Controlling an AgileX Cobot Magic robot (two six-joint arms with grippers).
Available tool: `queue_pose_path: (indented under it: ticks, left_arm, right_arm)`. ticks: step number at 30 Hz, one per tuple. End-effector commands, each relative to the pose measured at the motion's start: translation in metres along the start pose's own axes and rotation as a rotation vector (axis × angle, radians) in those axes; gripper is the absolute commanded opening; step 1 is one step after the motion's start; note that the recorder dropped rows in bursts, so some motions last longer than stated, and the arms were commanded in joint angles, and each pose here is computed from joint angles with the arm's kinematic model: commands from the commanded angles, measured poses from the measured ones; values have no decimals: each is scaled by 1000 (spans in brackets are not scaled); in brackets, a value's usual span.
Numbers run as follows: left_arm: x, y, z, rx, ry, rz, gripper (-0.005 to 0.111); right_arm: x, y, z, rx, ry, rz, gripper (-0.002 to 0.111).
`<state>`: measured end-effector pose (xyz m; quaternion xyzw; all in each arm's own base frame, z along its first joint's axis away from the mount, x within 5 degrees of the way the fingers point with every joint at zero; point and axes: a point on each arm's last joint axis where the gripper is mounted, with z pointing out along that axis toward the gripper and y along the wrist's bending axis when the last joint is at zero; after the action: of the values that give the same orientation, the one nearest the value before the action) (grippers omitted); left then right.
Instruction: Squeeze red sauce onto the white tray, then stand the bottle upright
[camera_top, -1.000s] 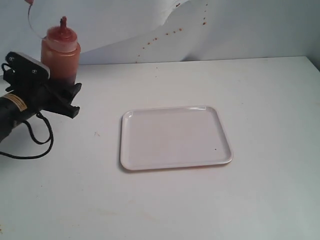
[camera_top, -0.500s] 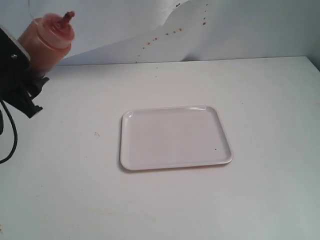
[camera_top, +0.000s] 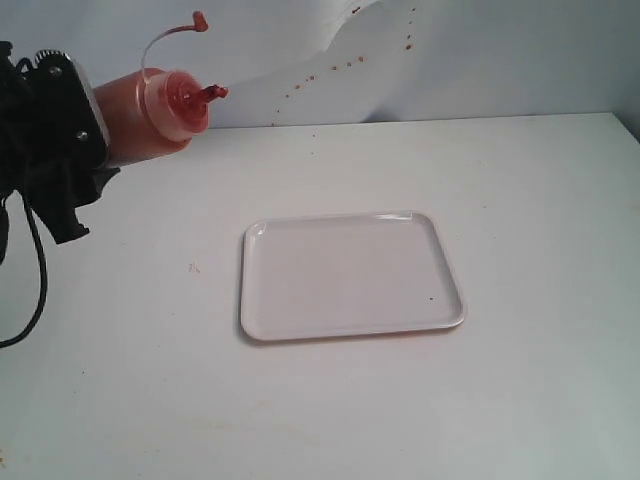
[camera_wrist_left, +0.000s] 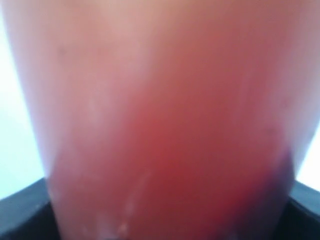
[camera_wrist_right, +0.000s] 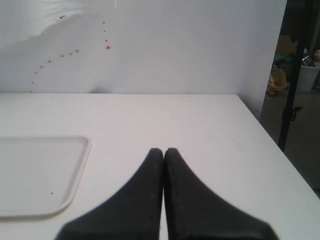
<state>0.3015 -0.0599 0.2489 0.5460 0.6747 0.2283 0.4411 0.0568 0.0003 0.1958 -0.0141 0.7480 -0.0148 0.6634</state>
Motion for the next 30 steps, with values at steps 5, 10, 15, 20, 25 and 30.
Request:
queue_pose_path:
  ticks: [5,10,15,20,25,30]
  left_arm:
    - [-6,27,-5,24,88,134,0]
    - [-5,30,1,72,285,357,0]
    - [-24,31,5,-69,339,429,0]
    - [-54,24,2,-142,293,561,0]
    - [-70,11,11,-225,447,804,0]
    - [-84,-8,24,-232,477,873,0]
  right_arm:
    - [1,0,1,2,7,3,0]
    - [1,0,1,2,7,6,0]
    - [1,0,1,2,7,6,0]
    - [1,0,1,2,7,6,0]
    - [1,0,1,2,7,3,0]
    - [1,0,1,2,7,3,0]
